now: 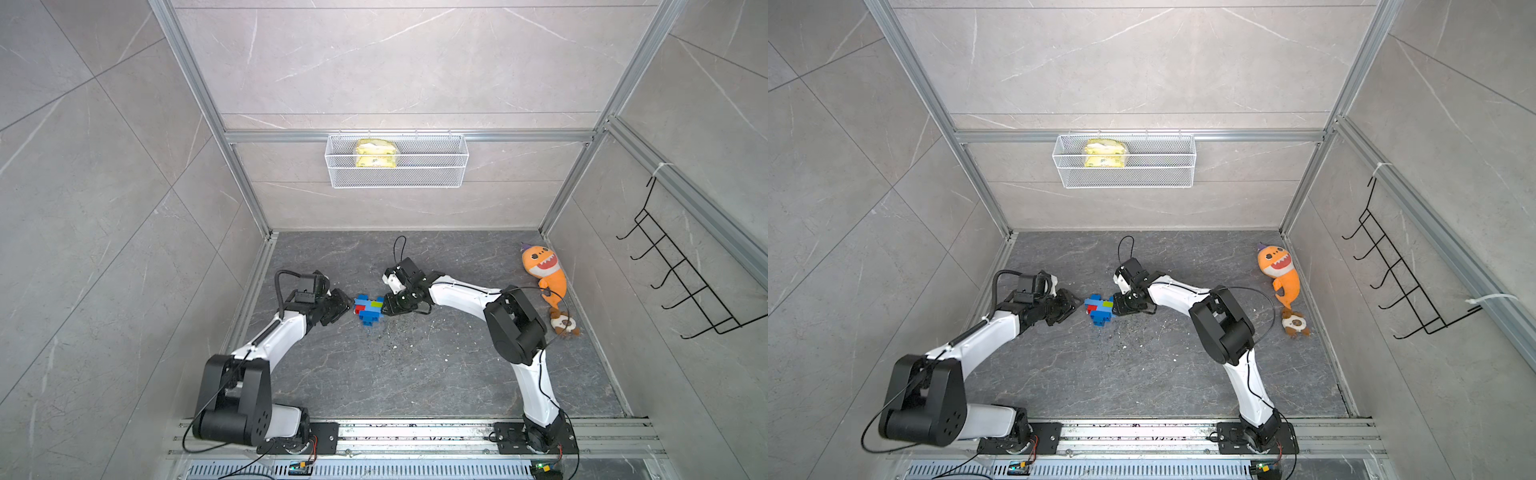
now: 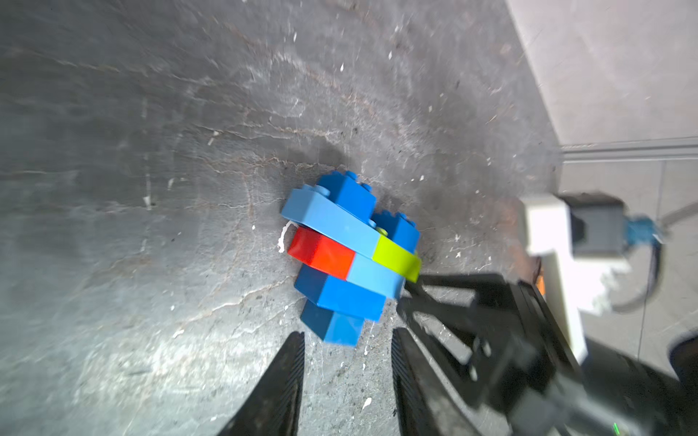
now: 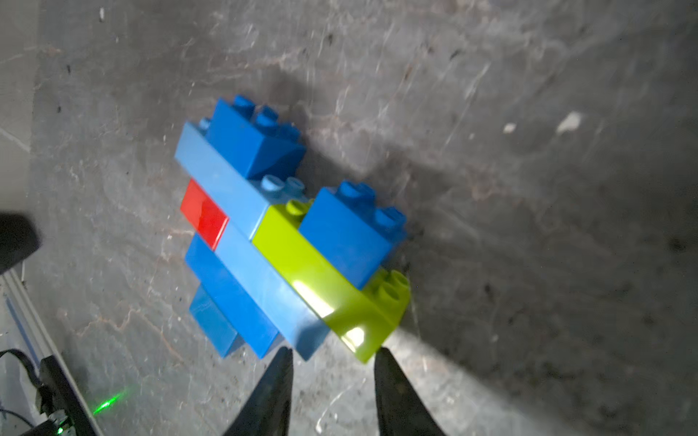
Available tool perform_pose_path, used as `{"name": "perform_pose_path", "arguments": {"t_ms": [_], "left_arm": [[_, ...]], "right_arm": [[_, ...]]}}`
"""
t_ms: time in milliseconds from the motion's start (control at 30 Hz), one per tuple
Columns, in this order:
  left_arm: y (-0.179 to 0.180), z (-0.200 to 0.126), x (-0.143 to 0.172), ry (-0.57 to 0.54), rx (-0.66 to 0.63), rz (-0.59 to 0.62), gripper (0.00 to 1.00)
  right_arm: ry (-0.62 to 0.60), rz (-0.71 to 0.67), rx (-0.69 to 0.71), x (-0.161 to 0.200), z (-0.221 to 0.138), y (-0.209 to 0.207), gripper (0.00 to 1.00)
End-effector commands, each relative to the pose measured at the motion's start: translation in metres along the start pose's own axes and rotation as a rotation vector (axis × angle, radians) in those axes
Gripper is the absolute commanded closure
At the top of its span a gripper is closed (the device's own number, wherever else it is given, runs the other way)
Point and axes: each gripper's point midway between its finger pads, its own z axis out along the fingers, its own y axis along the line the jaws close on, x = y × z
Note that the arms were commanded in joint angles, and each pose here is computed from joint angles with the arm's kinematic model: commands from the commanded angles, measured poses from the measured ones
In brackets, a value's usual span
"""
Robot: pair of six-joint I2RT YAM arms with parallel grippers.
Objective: Assemble a heart with lego
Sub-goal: Adjust the lego brick at the center of the board.
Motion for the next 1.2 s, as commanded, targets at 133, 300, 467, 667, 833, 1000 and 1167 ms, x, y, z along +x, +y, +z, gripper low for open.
{"name": "perform_pose_path", "arguments": {"t_ms": [133, 300, 467, 667, 833, 1000, 1167], "left_arm": [[0.010, -0.041, 0.007, -0.121, -0.015, -0.027, 0.58], [0.018, -0.053, 0.014, -0.129, -0.045, -0.018, 0.58], [0.026, -0.052, 0.015, -0.128, -0.053, -0.020, 0.57], [0.032, -0.056, 0.000, -0.172, -0.074, 0.015, 0.55], [0.035, -0.070, -0.028, -0.287, -0.121, 0.077, 0.50], [0.047, -0.092, -0.058, -0.443, -0.233, 0.119, 0.30], [0.067, -0.116, -0.082, -0.606, -0.367, 0.121, 0.10]], "right_arm": [[0.012, -0.057, -0.021, -0.048, 0.037, 0.014, 0.62], [0.044, -0.106, -0.147, -0.065, 0.056, 0.053, 0.61], [0.010, -0.148, -0.178, -0.076, 0.036, 0.077, 0.60], [-0.069, -0.239, -0.070, -0.093, -0.031, 0.082, 0.55], [-0.214, -0.316, 0.030, -0.091, -0.113, 0.084, 0.49], [-0.382, -0.377, 0.251, -0.056, -0.193, 0.047, 0.42], [-0.492, -0.300, 0.524, -0.004, -0.262, -0.035, 0.34]]}}
